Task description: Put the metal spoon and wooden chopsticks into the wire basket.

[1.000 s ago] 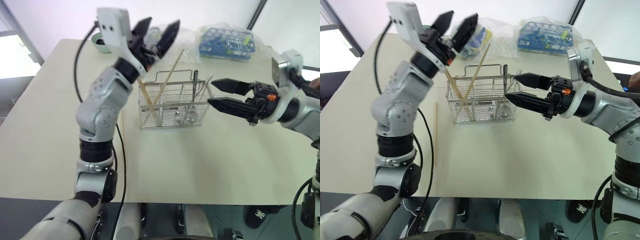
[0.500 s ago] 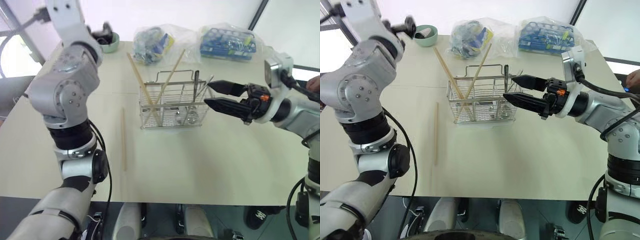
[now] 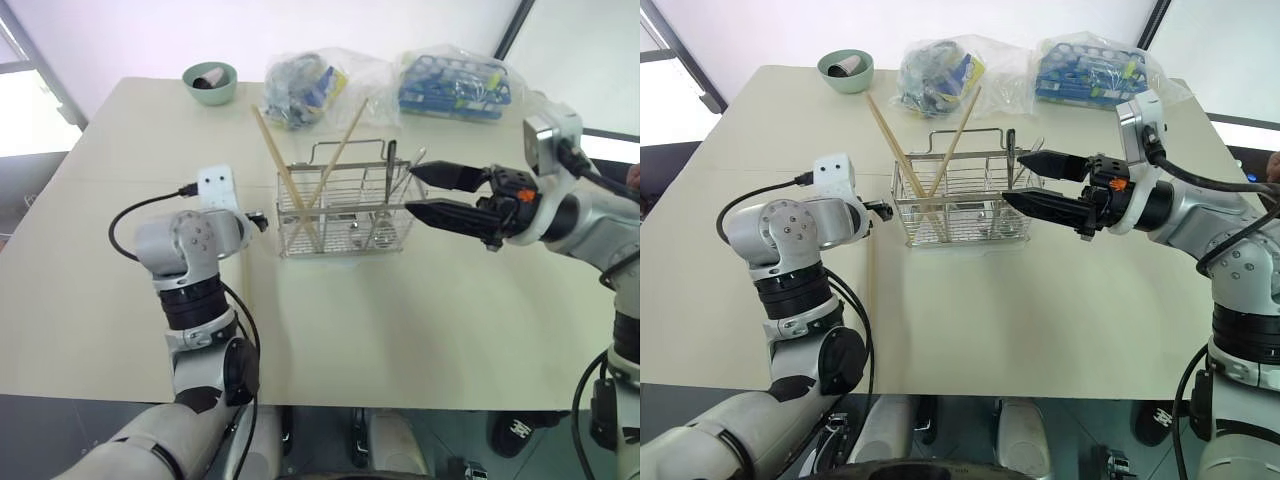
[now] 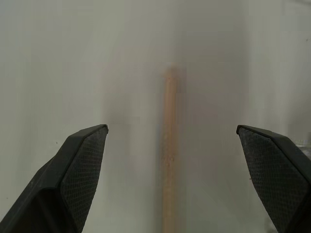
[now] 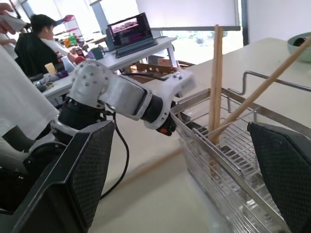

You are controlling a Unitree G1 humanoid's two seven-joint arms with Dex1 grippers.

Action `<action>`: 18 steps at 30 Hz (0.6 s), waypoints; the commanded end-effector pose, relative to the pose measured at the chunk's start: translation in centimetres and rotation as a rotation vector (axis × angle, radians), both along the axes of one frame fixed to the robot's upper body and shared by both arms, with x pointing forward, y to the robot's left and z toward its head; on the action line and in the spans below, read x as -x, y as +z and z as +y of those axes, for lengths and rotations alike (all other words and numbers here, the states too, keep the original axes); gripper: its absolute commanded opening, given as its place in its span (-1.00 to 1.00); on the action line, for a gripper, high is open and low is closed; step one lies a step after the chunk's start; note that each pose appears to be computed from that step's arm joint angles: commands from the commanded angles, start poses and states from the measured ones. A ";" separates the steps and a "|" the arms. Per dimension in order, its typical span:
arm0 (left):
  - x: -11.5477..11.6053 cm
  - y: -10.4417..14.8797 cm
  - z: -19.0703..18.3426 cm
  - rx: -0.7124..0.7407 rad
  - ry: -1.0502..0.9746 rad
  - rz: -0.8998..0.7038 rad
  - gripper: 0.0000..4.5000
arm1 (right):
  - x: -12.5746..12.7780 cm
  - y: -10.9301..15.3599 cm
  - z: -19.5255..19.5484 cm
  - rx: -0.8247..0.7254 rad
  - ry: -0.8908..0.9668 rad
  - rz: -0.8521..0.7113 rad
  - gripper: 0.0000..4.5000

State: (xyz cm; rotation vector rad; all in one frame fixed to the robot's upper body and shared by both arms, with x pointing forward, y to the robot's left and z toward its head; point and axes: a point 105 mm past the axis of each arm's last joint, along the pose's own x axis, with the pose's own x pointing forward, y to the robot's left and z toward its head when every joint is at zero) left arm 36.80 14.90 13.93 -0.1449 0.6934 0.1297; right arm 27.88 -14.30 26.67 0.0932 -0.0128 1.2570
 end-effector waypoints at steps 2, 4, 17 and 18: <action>-0.1 -0.8 -0.2 -0.043 -0.040 0.050 0.99 | 0.4 0.9 -0.1 -0.005 -0.005 -0.050 1.00; -0.2 -1.1 -0.3 -0.044 -0.050 0.067 0.99 | 0.4 0.8 -0.1 -0.006 -0.006 -0.049 1.00; -1.3 0.5 -0.1 -0.024 -0.022 0.016 -0.98 | 0.3 0.9 -0.4 -0.025 -0.036 -0.055 1.00; -1.4 0.8 0.2 -0.026 -0.013 0.003 -0.98 | 0.3 0.9 -0.4 -0.026 -0.037 -0.056 1.00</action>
